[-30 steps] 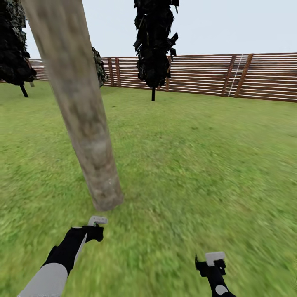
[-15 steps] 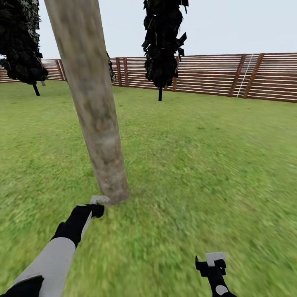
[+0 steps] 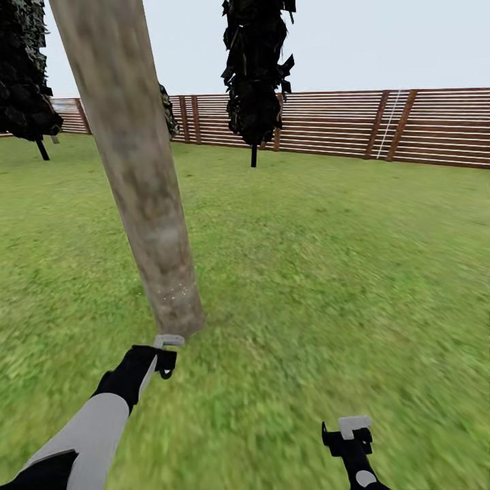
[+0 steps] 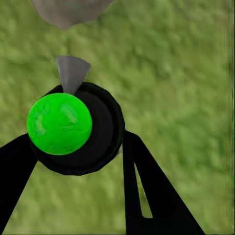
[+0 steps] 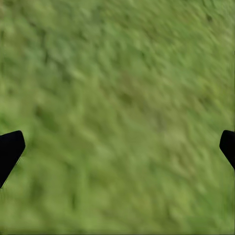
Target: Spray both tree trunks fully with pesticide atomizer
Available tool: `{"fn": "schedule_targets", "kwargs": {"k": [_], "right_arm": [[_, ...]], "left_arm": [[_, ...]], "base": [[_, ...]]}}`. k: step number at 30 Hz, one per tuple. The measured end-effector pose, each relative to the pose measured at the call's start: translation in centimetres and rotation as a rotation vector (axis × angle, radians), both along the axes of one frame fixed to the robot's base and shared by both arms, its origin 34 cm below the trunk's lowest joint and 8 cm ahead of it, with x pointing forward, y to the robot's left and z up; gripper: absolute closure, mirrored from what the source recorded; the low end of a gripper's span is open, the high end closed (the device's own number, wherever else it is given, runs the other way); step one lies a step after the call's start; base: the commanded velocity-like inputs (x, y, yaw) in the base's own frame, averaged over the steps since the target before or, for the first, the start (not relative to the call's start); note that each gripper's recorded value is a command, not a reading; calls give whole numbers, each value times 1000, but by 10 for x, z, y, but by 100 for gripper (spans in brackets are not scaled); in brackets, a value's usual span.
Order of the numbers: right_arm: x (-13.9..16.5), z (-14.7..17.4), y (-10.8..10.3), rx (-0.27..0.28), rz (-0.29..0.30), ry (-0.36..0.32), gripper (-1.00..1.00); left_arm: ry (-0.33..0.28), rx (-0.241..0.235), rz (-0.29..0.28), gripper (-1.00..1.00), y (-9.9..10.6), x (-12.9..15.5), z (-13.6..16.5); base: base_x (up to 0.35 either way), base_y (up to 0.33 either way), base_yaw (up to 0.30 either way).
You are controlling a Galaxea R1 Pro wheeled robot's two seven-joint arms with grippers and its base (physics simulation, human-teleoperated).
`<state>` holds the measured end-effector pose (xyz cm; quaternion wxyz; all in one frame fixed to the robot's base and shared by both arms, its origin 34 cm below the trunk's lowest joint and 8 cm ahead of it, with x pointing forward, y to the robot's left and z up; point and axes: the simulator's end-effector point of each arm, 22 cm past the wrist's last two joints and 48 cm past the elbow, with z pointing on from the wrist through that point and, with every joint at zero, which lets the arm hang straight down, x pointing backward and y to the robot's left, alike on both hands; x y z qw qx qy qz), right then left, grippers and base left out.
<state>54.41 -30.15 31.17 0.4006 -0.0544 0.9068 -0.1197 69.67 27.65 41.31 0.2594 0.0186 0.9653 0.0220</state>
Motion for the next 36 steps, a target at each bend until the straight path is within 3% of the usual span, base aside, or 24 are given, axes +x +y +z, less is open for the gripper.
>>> {"fn": "schedule_targets", "kwargs": {"k": [3,6,8,10,15,20,28,36], "right_arm": [[0,-2,9,31,31,9,-100],[0,-3,12,40,41,12,-100],[-1,-3,12,40,42,12,-100],[-1,-4,12,39,43,13,-100],[-1,-3,11,36,40,12,-100],[-1,-3,11,36,41,12,-100],[-1,-3,11,37,41,11,-100],[-1,-3,11,37,41,12,-100]], "left_arm": [[7,17,1,100,11,-3,-2],[18,99,48,100,83,-12,0],[31,95,63,100,93,-17,-4],[68,73,62,100,85,-29,-18],[68,-4,22,100,21,-22,-21],[60,59,45,100,66,-21,-15],[48,42,39,100,50,-16,-12],[-3,20,25,100,26,6,5]], "base": [[0,0,0],[0,0,0],[0,0,0],[0,0,0],[0,0,0],[0,0,116],[219,-59,105],[-56,-205,126]]}}
